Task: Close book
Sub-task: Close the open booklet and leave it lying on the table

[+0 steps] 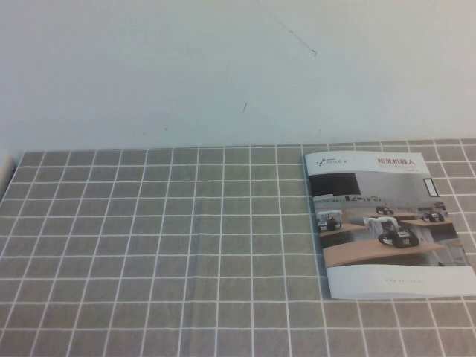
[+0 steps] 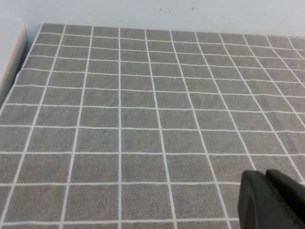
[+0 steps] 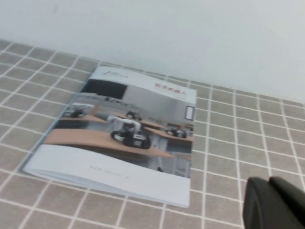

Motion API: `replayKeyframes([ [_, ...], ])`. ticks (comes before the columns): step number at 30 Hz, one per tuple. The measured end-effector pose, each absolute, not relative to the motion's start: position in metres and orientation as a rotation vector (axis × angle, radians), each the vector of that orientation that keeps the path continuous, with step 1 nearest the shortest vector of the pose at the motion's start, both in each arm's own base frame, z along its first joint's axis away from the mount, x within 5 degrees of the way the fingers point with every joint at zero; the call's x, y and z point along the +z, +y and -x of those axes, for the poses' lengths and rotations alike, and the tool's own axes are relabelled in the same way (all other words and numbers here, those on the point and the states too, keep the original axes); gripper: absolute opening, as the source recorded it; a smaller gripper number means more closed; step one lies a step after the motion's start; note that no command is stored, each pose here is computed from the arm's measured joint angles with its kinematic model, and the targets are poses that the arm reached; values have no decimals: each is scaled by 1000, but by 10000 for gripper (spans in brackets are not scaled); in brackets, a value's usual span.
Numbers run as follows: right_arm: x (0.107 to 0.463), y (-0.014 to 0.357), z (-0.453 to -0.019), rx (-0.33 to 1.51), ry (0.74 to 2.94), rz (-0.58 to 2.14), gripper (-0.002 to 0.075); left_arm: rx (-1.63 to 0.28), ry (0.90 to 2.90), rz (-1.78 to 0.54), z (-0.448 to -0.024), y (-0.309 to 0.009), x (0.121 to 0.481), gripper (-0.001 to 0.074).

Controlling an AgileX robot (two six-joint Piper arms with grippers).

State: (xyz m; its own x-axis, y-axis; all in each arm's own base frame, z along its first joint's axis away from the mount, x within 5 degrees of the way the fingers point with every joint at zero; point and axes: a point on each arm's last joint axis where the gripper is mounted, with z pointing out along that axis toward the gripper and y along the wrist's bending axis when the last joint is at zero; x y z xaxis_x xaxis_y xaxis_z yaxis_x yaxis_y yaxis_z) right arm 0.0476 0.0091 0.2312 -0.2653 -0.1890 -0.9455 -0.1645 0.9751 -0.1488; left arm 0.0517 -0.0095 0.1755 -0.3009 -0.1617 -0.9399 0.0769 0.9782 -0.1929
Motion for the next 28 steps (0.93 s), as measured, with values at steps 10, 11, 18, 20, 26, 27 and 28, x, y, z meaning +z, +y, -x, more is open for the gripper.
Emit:
replayKeyframes([
  [10,170,1,-51,-133,1919,119,-3,-243,1861,75,-52,-9,176,-2],
  [11,170,0,-51,-139,1917,120,-3,-243,1861,75,-52,-9,176,-2],
  [18,170,0,-51,-128,1918,99,-3,-245,1861,76,-52,-9,176,-2],
  [20,170,0,-51,-128,1918,99,-3,-244,1861,76,-52,-9,176,-2],
  [26,170,0,-51,-102,1919,57,-3,-244,1861,76,-52,-9,176,-3],
  [27,170,0,-51,-101,1919,49,-3,-244,1861,76,-52,-9,176,-3],
  [28,170,-1,-51,-104,1920,37,-3,-244,1861,76,-52,-9,176,-3],
])
